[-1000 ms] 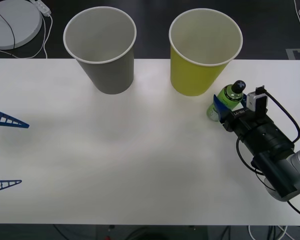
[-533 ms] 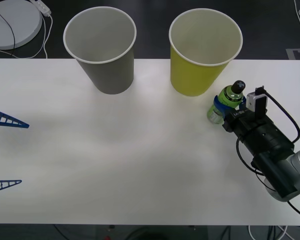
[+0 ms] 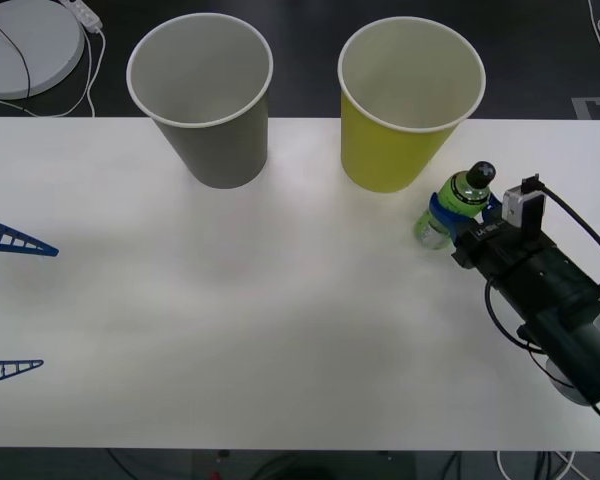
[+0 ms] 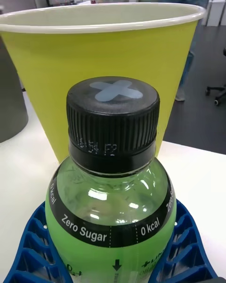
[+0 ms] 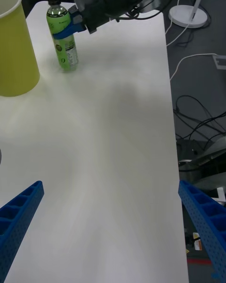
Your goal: Put the can into the green bin and the plastic bottle into the gray bin
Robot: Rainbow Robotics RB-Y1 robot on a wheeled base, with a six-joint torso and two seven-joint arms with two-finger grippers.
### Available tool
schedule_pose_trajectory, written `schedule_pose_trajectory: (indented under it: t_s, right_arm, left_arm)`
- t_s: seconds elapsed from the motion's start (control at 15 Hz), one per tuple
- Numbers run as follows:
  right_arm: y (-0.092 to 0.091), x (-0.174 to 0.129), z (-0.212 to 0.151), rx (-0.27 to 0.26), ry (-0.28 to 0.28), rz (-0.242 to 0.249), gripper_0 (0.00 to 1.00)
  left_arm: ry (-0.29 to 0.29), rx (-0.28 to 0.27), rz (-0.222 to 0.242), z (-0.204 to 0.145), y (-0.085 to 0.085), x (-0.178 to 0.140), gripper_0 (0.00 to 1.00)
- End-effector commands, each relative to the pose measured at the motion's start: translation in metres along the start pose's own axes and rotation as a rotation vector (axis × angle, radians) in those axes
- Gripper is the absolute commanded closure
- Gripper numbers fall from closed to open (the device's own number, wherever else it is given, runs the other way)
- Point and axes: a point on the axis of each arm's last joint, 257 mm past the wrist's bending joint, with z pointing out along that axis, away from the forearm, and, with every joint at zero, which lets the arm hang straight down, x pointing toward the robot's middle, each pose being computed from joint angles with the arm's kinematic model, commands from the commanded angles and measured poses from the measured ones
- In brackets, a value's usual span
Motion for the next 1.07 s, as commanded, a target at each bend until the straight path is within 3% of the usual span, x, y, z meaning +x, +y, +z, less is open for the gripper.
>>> schedule_pose_trajectory:
  t_s: [0.07,0.47,1.07]
  right_arm:
    - [0.003,-0.003,-0.011,-0.055,-0.012,-0.002,1.0]
    - [0.02,-0.029,-0.034,-0.138,-0.051,-0.007,1.0]
    - [0.045,-0.052,-0.065,-0.265,-0.048,-0.084,1.0]
  left_arm:
    - [0.0,0.0,0.0,0.0,0.0,0.0,0.0]
    - [0.0,0.0,0.0,0.0,0.0,0.0,0.0]
    - [0.0,0.0,0.0,0.0,0.0,0.0,0.0]
